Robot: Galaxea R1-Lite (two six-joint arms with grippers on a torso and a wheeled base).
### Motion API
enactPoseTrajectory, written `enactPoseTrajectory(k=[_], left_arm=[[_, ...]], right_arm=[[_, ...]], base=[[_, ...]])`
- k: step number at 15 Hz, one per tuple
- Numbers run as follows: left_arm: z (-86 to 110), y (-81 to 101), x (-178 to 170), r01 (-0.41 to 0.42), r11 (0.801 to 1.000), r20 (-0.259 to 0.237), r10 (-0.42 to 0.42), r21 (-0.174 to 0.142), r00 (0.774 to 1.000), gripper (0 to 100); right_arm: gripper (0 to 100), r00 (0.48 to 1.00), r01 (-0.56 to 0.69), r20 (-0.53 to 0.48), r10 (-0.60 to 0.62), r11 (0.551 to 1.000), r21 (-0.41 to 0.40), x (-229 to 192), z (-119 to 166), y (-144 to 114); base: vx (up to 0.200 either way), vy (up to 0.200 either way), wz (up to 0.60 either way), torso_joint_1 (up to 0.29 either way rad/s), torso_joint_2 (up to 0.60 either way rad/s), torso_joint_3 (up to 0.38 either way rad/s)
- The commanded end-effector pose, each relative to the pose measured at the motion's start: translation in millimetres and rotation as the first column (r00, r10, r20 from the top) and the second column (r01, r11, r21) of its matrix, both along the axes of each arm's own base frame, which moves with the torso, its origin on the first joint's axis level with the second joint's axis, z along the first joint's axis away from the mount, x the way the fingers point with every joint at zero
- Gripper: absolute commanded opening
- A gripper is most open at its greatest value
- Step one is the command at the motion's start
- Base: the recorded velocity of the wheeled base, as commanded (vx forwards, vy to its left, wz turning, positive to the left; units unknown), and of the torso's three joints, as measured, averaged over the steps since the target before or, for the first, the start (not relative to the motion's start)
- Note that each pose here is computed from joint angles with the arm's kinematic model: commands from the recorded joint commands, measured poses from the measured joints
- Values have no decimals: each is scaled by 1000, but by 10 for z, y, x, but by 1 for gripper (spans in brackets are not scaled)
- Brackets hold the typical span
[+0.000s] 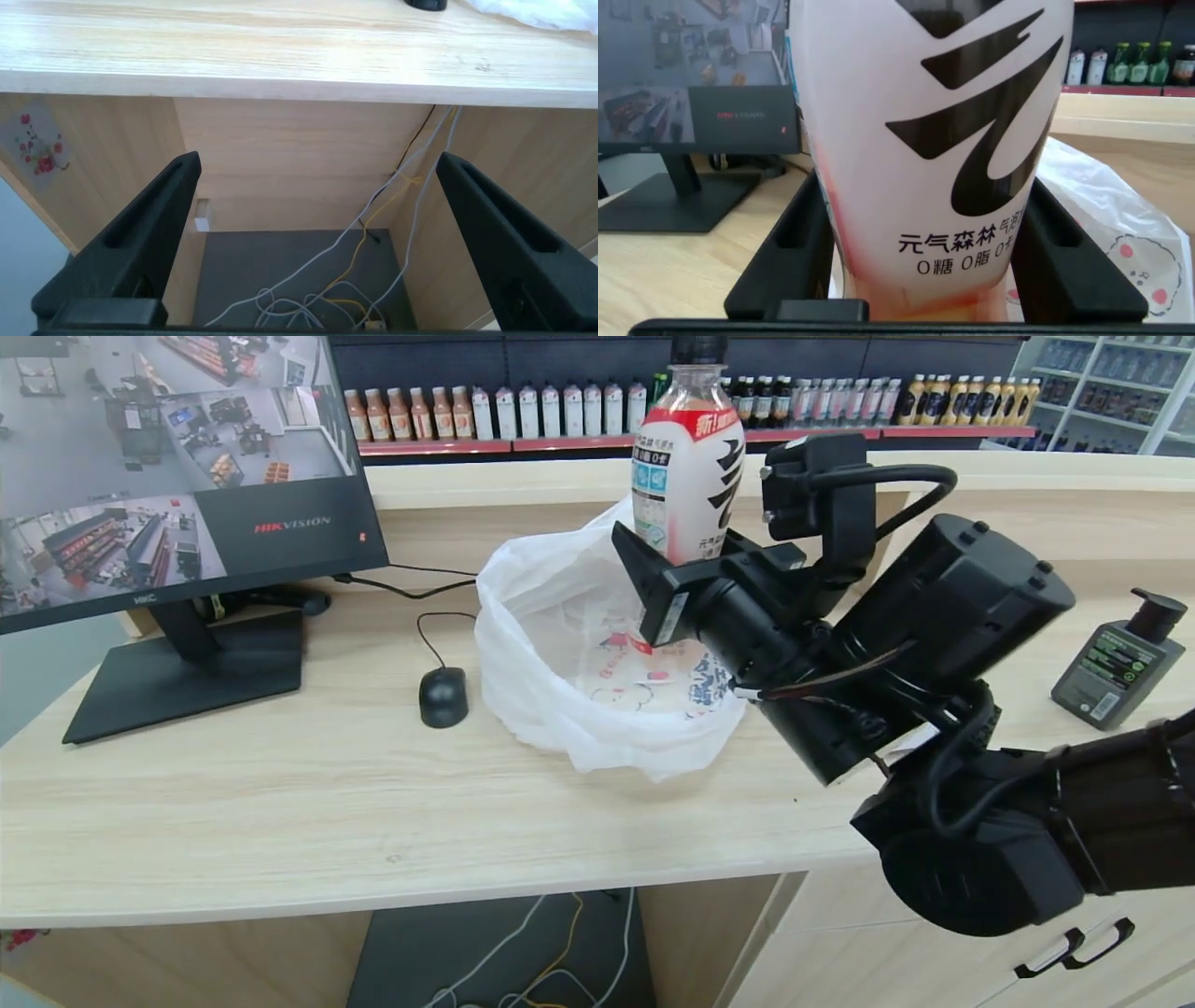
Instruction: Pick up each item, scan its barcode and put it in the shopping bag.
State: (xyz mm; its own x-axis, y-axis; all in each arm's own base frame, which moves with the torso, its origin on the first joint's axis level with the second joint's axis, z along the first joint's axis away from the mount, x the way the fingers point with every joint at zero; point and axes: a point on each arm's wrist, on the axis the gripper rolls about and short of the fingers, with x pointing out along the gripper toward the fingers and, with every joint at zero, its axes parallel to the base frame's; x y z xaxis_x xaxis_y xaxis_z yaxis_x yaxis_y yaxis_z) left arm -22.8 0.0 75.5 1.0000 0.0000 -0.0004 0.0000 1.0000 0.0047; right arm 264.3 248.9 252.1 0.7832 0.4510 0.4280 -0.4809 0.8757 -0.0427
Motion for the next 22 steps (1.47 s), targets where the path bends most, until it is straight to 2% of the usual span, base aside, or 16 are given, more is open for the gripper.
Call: enactPoseTrajectory(k=[1,6,10,17,22], left_arm=[[0,0,0,2,1000,0,-2,0,1000,100],[0,0,0,2,1000,0,-2,0,1000,100],[0,0,0,0,1000,0,0,0,1000,100],[0,0,0,0,1000,0,0,0,1000,100],[0,0,0,0,1000,0,0,0,1000,100]], right_arm=[[0,1000,-2,-22,2,1000,-19,83,-125,78],[0,1000,16,17,-17,1000,25,457,-110,290],[0,999,43,-7,-43,999,33,740,-171,287],[0,997,71,-21,-71,997,0,1088,-304,204],[0,997,82,-17,-82,997,3,1463,-242,412]], base=[[0,0,0,0,0,0],[0,0,0,0,0,0],[0,0,0,0,0,0],[0,0,0,0,0,0],[0,0,0,0,0,0]])
